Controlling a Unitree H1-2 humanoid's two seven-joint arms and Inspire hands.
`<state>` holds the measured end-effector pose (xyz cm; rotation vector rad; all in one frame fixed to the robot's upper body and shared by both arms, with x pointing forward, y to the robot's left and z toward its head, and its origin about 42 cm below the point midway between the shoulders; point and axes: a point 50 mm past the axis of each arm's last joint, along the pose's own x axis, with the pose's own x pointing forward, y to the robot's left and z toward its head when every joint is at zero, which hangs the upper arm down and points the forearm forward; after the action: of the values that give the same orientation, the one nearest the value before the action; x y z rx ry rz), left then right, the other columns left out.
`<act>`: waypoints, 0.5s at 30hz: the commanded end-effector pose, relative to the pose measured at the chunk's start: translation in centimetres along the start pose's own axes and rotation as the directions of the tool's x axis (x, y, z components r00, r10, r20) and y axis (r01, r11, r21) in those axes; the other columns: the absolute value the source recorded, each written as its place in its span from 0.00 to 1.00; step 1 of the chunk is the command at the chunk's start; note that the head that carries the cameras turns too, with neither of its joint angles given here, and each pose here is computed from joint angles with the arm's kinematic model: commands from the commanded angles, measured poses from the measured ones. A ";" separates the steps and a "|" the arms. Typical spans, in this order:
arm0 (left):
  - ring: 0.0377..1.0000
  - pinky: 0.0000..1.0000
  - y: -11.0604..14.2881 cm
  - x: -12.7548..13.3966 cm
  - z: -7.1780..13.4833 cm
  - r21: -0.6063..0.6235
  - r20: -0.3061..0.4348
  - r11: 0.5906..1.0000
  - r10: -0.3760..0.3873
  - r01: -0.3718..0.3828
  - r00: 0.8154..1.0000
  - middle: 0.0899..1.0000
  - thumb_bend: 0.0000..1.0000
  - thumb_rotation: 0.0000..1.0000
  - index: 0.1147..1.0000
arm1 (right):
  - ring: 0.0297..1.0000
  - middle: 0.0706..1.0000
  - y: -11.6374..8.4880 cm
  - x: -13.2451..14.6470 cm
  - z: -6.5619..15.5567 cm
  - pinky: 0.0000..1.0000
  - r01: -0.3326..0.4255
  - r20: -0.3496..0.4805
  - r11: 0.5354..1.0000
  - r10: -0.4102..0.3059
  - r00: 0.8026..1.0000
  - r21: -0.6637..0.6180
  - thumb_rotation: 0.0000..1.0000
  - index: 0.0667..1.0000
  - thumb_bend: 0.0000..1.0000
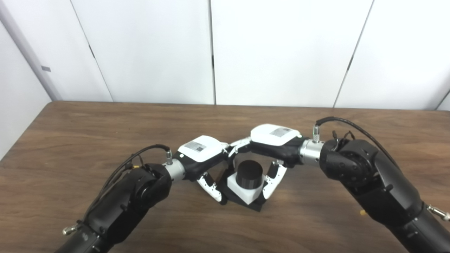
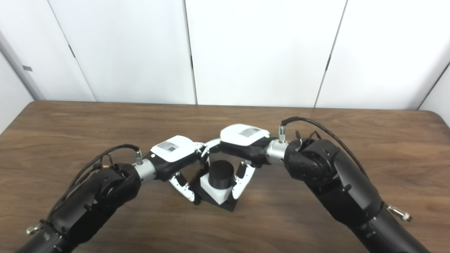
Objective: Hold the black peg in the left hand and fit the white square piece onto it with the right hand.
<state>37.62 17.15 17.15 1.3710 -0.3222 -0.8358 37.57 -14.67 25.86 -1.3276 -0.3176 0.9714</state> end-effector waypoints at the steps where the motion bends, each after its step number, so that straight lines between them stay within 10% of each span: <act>1: 0.92 0.75 -2.2 0.3 0.9 -0.005 0.020 0.994 -0.109 0.109 0.994 0.92 0.52 0.07 0.42 | 0.88 0.90 0.0 0.0 0.1 0.79 -0.043 0.002 0.999 0.043 0.999 -0.017 0.29 0.85 0.95; 15: 0.92 0.75 -2.4 0.3 0.8 -0.019 0.013 0.994 -0.103 0.103 0.995 0.90 0.52 0.07 0.42 | 0.87 0.91 -0.7 -1.4 -1.3 0.76 -0.014 -0.082 1.000 0.016 0.996 0.025 0.19 0.95 0.89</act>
<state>37.61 17.02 17.18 1.3674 -0.3249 -0.8356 37.59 -15.59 25.22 -1.3299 -0.2253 0.9723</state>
